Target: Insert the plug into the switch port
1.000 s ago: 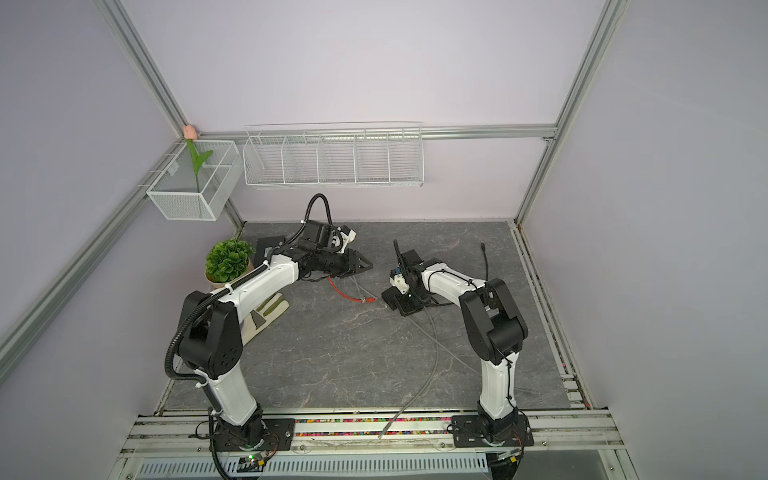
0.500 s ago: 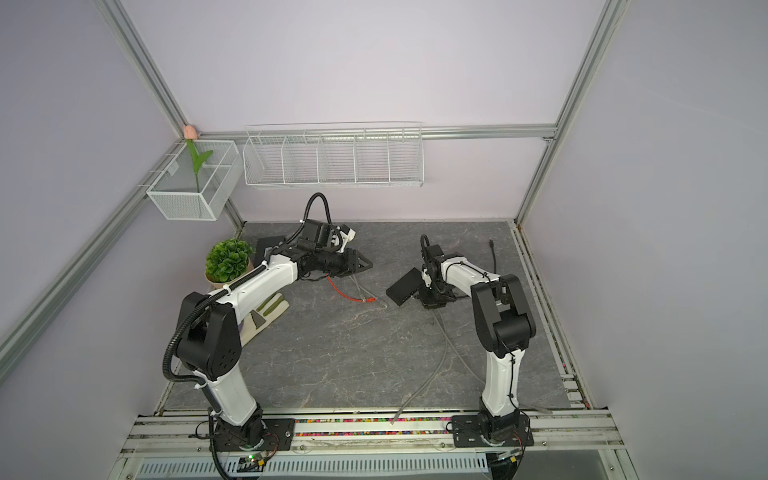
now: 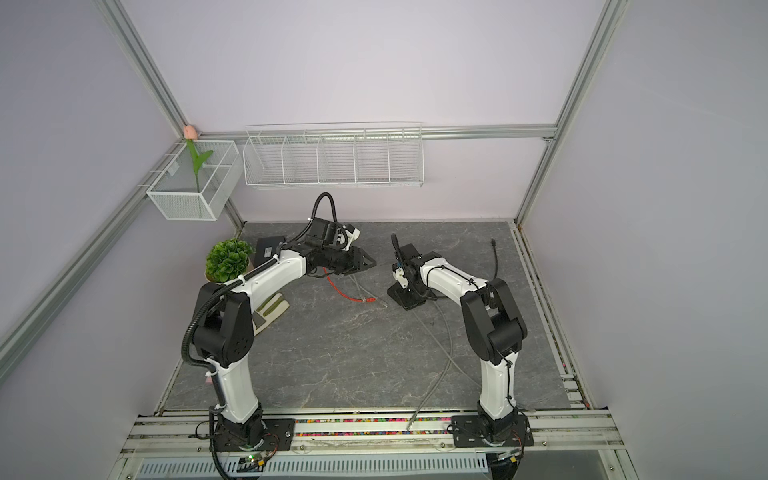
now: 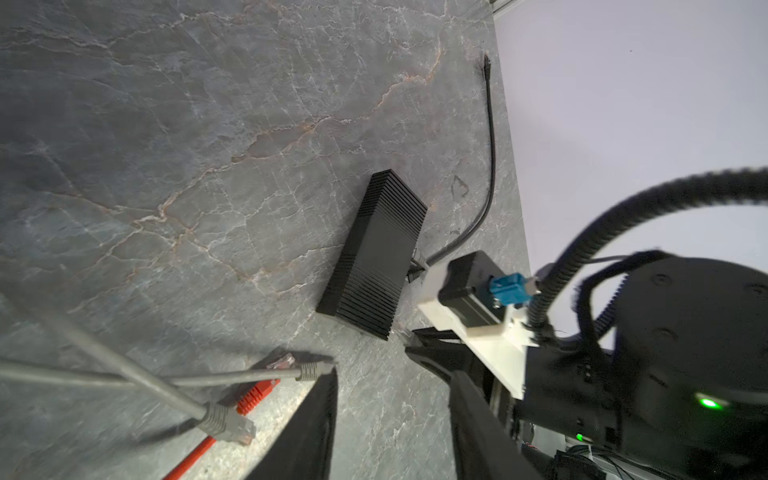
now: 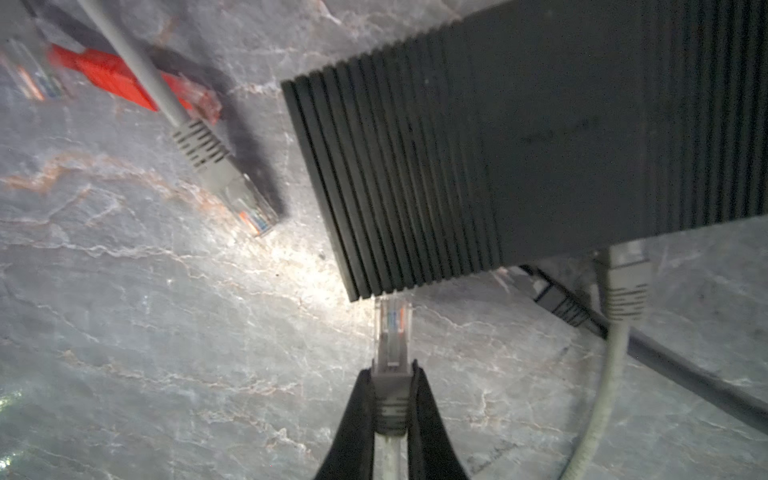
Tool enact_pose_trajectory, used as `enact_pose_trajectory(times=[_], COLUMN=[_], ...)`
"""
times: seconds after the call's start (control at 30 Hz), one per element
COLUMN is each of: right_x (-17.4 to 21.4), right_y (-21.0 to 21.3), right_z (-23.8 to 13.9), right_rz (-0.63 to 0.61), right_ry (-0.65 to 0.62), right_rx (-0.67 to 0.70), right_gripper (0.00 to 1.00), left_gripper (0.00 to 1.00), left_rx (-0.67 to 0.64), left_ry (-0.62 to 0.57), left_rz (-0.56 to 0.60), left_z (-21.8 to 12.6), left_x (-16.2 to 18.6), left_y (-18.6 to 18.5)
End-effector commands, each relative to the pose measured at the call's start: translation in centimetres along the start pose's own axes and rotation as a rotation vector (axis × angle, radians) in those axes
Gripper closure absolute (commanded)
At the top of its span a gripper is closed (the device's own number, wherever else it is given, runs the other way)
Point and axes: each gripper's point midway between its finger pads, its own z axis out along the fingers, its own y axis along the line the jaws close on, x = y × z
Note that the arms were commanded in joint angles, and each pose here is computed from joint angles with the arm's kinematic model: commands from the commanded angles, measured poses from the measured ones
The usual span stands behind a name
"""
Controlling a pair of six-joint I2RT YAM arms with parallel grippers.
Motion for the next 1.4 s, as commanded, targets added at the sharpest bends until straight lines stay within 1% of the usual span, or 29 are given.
enact_pose_trajectory(times=[0.0, 0.13, 0.33, 0.67, 0.8, 0.97, 1.13, 1.37], right_x=[0.1, 0.9, 2.1, 0.8, 0.5, 0.2, -0.4, -1.1], right_y=[-0.2, -0.3, -1.4, -1.0, -1.1, -0.9, -0.8, -0.6], right_z=[0.4, 0.6, 1.4, 2.5, 2.4, 2.2, 1.6, 0.9], right_rz=[-0.038, -0.055, -0.086, -0.200, -0.224, -0.260, -0.275, -0.284], right_ry=[0.026, 0.022, 0.055, -0.070, -0.113, -0.131, -0.169, -0.202], right_rx=[0.004, 0.013, 0.059, 0.038, 0.033, 0.023, 0.020, 0.016], right_gripper=[0.93, 0.93, 0.93, 0.93, 0.93, 0.93, 0.93, 0.93], left_gripper=[0.54, 0.54, 0.54, 0.56, 0.58, 0.61, 0.63, 0.67], left_rx=[0.001, -0.004, -0.006, 0.010, 0.014, 0.042, 0.080, 0.090], left_ry=[0.031, 0.061, 0.119, 0.195, 0.222, 0.250, 0.279, 0.306], left_rz=[0.020, 0.014, 0.028, 0.018, 0.011, 0.004, 0.002, 0.006], left_z=[1.2, 2.8, 5.3, 8.4, 9.2, 9.8, 10.4, 11.1], left_x=[0.0, 0.3, 1.0, 2.8, 3.6, 4.3, 4.8, 5.0], left_y=[0.3, 1.3, 1.7, 2.3, 2.7, 2.8, 2.6, 3.0])
